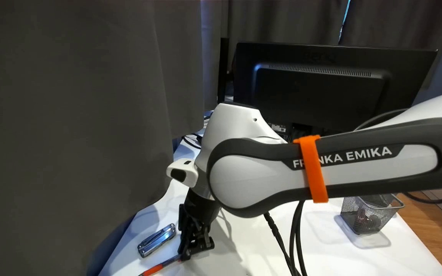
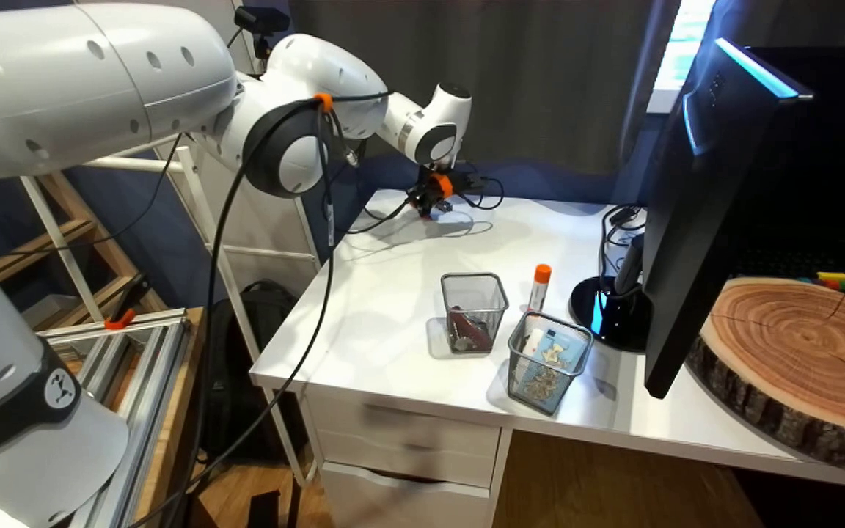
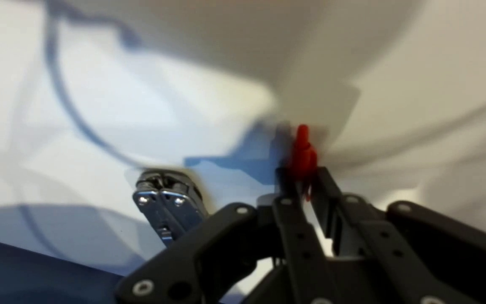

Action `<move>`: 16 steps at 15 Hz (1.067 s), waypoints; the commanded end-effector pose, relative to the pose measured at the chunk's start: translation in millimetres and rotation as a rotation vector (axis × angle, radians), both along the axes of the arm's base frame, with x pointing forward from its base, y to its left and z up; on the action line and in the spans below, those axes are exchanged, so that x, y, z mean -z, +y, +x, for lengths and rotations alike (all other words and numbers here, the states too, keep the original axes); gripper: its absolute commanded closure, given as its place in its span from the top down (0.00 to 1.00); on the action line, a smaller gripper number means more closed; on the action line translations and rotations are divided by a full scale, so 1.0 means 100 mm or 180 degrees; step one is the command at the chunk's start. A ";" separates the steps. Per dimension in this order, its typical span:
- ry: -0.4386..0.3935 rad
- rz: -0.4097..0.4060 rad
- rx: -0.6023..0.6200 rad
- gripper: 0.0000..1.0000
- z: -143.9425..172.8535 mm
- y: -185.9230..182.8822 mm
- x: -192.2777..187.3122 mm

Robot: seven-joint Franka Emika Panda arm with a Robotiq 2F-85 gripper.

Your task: Put the pen in the basket on the left

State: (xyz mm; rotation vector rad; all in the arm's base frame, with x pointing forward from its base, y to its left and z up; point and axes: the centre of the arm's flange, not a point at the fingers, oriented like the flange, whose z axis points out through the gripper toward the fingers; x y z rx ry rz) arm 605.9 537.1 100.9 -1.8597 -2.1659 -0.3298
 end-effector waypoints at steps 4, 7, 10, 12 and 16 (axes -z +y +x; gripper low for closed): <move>0.0496 -0.0646 0.0575 0.04 -0.26 -0.75 -0.60; 0.0523 -0.0966 0.0976 0.04 -0.16 -0.87 -0.97; 0.0480 -0.0873 0.1012 0.16 0.35 -0.61 -0.91; 0.0479 -0.0925 0.1086 0.16 0.36 -0.64 -1.06; 0.0479 -0.1370 0.1176 0.04 0.31 -0.98 -1.13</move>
